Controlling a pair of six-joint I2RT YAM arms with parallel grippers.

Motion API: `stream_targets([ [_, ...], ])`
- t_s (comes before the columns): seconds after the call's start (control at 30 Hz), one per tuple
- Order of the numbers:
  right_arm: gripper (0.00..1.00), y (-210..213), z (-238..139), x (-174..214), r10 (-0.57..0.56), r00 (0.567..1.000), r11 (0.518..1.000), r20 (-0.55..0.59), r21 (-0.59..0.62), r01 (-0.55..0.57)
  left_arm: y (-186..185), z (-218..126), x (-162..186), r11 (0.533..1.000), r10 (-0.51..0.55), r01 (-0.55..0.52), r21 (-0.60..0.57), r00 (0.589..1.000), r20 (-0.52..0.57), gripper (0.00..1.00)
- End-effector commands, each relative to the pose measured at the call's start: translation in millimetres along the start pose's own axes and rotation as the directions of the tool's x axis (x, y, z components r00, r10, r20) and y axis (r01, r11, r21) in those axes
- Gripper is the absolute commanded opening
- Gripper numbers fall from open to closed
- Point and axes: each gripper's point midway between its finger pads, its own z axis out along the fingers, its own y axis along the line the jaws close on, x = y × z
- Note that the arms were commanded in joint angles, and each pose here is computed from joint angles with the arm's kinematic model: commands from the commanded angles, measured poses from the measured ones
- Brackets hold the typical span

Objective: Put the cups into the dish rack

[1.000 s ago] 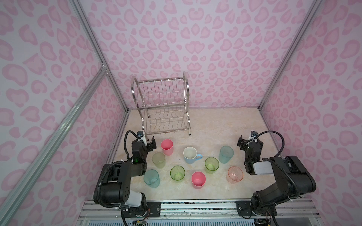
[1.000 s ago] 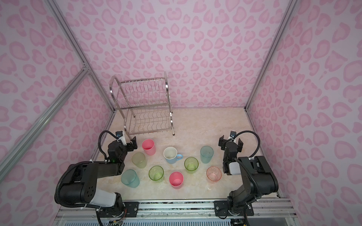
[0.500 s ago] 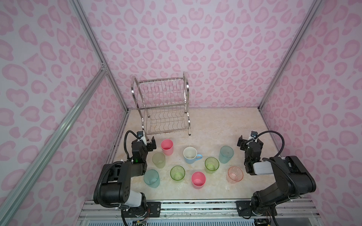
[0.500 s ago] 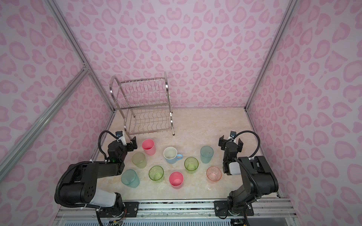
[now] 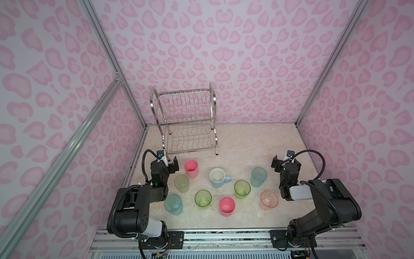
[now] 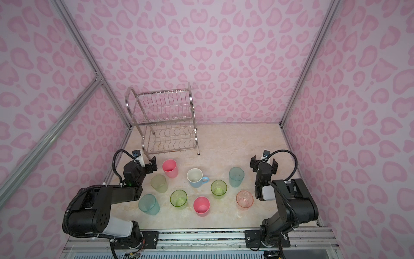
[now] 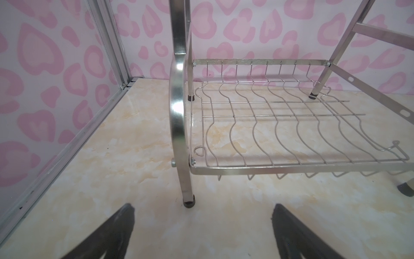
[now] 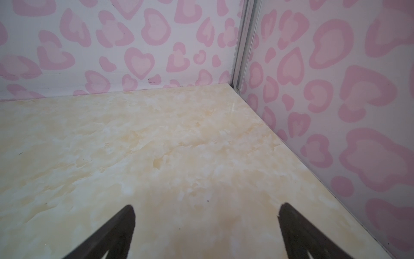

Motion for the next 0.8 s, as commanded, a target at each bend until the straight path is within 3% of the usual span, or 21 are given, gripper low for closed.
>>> stream_targets([
  [0.0,0.99,-1.4,-0.3,-2.1,0.006,1.0,1.0,0.013,0.011,-0.006,0.8,0.3,-9.2,1.0,0.006,-0.006,-0.005,0.999,0.033,0.97],
  [0.43,0.99,-0.2,-4.4,-5.2,-0.014,0.999,0.999,0.032,0.036,0.013,0.5,-1.3,-10.0,1.0,0.007,-0.006,-0.007,0.999,0.039,0.96],
  [0.77,0.99,-5.2,-8.2,-9.8,-0.006,0.999,0.998,0.042,0.063,0.003,18.9,-1.6,-28.1,0.992,-0.033,0.035,-0.122,0.999,0.015,0.97],
])
